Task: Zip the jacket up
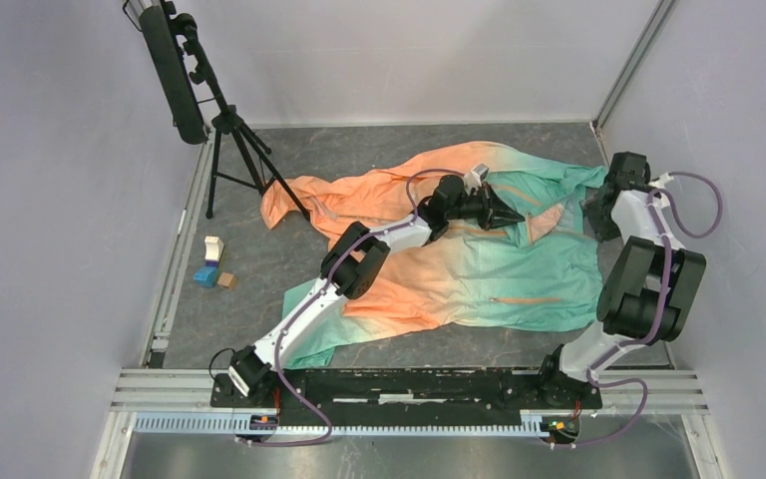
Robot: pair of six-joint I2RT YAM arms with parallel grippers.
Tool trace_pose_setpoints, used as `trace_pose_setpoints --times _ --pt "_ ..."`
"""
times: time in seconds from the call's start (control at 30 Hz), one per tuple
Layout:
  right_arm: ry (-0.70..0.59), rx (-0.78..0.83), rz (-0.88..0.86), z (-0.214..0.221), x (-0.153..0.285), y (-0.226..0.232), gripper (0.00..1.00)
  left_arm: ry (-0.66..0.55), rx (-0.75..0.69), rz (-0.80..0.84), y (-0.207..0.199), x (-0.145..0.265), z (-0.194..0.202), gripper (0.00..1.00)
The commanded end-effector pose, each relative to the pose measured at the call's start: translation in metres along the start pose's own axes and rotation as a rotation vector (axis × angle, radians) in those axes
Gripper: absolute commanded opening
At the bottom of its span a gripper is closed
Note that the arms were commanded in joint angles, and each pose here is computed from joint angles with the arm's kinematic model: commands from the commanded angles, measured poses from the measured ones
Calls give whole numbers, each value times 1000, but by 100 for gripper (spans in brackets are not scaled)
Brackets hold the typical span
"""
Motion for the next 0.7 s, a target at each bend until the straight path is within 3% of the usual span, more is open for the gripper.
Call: trace_pose_setpoints --times 0.0,0.37,0.43,0.5,0.67 --pt "42 -145 176 24 -12 -37 61 -9 -15 61 -18 -4 -3 2" --pt "98 -146 204 45 -53 -36 56 1 -39 61 -26 -6 -2 2" --pt "95 -145 198 48 -56 -38 46 4 -47 60 -29 -6 -2 2" --pt "92 -131 171 47 -54 -36 29 6 -61 50 -30 -6 -2 2" --pt "39 3 36 21 -35 -12 7 12 -94 46 -35 -5 -2 2"
Point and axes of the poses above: each gripper's point midway between its finger pads, its own x axis back along the fingers, its own y axis along the line the jaws close on, z = x × y, the point moved 1 cm from there along x, back along the fingers
